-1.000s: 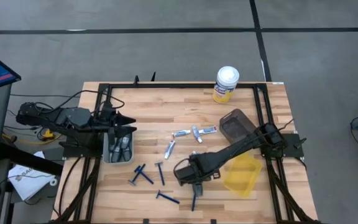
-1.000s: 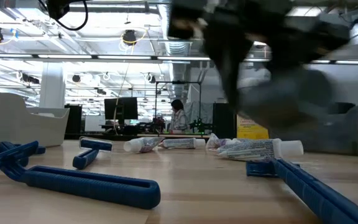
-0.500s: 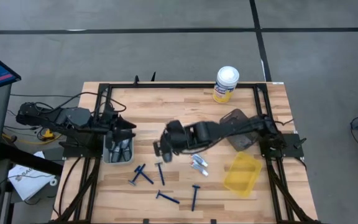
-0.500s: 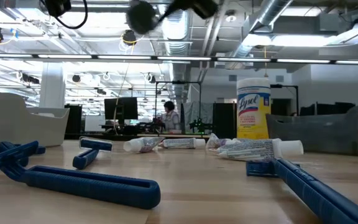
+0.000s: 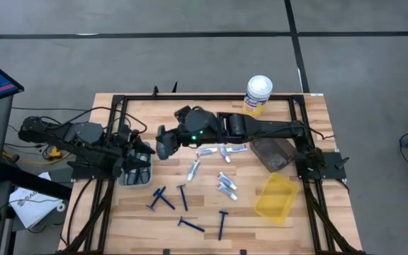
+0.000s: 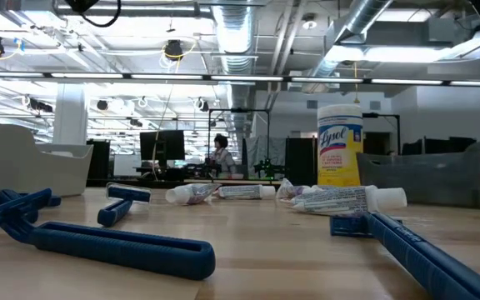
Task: Pick & Place Travel size toiletries
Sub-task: Put the gray deodorant into the gray bin
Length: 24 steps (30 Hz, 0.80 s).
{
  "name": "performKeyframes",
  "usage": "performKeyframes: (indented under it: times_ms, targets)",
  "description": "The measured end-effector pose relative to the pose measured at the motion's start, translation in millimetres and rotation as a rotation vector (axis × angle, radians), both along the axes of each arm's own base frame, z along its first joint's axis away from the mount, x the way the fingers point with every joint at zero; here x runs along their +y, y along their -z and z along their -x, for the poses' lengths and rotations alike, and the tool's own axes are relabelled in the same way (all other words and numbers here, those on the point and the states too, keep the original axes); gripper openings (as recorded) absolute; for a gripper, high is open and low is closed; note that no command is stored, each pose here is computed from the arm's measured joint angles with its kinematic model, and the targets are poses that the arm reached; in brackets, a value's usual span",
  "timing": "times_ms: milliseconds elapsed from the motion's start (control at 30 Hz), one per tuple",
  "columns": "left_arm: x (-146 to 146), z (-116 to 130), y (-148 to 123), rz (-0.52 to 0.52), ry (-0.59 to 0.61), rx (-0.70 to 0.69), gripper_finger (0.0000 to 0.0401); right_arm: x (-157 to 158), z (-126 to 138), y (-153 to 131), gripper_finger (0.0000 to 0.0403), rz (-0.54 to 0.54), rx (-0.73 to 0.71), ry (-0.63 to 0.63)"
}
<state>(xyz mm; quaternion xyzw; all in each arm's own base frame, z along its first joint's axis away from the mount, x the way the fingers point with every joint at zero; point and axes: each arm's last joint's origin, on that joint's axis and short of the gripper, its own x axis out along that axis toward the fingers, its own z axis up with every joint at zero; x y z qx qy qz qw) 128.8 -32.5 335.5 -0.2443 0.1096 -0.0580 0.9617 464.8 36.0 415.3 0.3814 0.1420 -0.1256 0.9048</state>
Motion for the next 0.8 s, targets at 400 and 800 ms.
performKeyframes:
  times_ms: [400, 800]
  targets:
    - [-4.5, -25.0, -1.3, -0.033, -0.067, -0.051, 0.028, -1.1, -5.4, 0.2, 0.0183, 0.026, -0.036, -0.057]
    - [-0.5, -33.8, -5.4, -0.032, -0.19, -0.11, 0.0324, 0.1, -5.3, 0.4, 0.0186, 0.026, -0.033, -0.086]
